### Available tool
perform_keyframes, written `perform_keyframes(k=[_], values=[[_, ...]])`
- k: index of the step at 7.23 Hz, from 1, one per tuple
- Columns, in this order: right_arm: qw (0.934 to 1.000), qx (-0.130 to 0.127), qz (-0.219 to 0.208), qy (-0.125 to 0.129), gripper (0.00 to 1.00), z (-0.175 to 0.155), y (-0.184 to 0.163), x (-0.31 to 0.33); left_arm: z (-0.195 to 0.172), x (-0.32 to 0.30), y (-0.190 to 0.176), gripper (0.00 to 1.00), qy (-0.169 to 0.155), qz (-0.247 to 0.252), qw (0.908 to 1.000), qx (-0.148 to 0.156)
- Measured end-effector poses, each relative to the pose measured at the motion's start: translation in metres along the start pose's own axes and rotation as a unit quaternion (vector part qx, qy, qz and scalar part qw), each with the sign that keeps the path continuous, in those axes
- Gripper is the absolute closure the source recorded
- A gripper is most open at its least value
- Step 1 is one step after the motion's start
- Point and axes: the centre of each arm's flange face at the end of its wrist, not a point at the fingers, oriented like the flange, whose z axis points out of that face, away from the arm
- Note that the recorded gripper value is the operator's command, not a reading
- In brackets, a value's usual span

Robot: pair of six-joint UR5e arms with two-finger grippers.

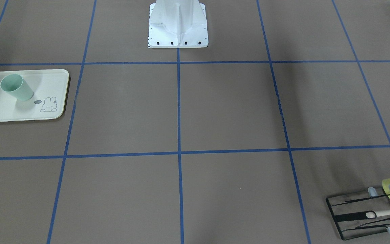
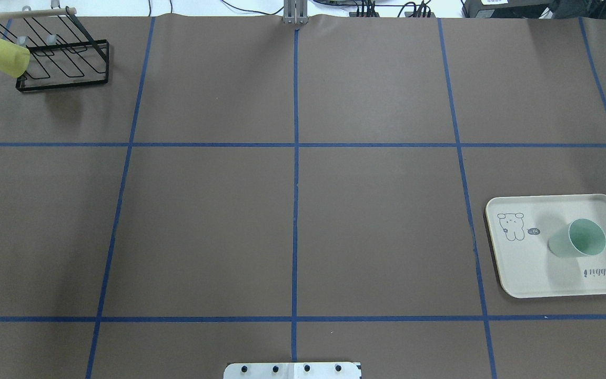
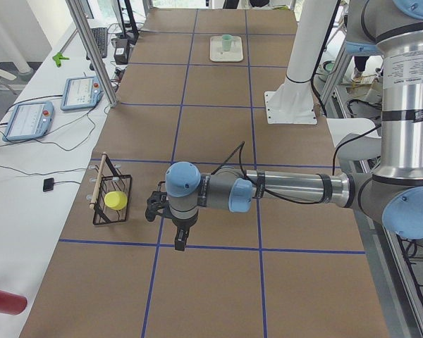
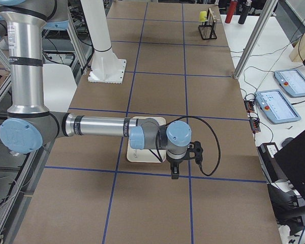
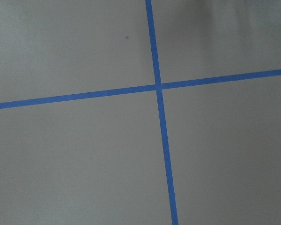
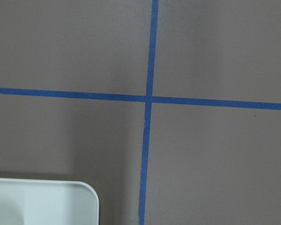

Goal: Left arm grabs green cup and hands to right arm on tray

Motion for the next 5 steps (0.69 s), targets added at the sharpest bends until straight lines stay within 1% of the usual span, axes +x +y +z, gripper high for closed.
perform_keyframes(k=[2, 5], values=[[1.0000, 0.001, -0.001, -0.001, 0.00, -0.001, -0.001, -0.001, -0.010, 0.007, -0.004, 0.00, -0.001, 0.007, 0.9999, 0.011], [0.9999, 0.013, -0.011, 0.000, 0.00, -0.004, -0.004, -0.004, -0.030, 0.010, -0.007, 0.00, -0.014, 0.013, 0.9993, 0.031]])
